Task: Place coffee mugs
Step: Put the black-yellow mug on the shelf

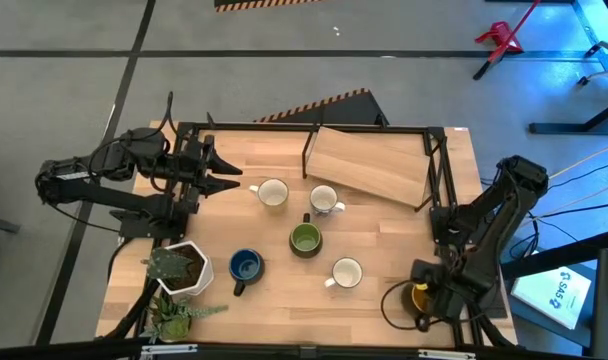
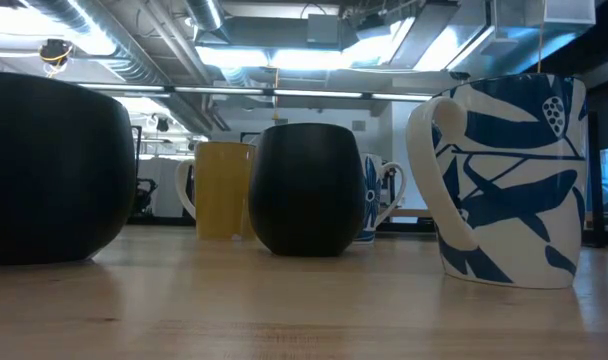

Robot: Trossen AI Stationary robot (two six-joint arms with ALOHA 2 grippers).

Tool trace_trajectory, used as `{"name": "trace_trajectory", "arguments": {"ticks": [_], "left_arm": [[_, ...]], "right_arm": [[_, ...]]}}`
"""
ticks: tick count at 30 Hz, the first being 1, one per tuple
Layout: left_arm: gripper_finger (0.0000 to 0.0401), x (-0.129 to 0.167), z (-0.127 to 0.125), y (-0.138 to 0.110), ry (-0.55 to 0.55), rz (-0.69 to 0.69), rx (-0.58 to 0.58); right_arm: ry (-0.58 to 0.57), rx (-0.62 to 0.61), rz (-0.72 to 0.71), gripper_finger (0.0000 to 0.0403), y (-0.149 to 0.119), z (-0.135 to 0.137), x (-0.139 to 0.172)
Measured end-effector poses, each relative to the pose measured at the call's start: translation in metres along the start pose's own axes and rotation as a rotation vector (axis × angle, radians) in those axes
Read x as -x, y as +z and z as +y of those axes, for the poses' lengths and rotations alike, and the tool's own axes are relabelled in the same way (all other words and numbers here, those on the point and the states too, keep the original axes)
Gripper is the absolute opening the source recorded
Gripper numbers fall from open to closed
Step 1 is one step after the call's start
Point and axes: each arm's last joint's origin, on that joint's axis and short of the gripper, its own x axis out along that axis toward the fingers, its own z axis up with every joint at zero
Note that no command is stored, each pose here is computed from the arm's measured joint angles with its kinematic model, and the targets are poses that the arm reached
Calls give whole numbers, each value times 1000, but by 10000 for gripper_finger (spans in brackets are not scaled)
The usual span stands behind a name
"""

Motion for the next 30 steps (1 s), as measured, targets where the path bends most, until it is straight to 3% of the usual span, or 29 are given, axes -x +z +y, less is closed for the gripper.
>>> {"name": "trace_trajectory", "arguments": {"ticks": [9,17,23,30], "left_arm": [[143,0,0,0,0,0,-1],[143,0,0,0,2,2,-8],[143,0,0,0,2,4,-8],[143,0,0,0,2,4,-8]], "right_arm": [[75,71,-34,10,34,4,18],[-59,150,-50,6,78,-23,75],[-177,195,-146,3,126,-68,123],[-260,237,-264,1,185,-150,157]]}}
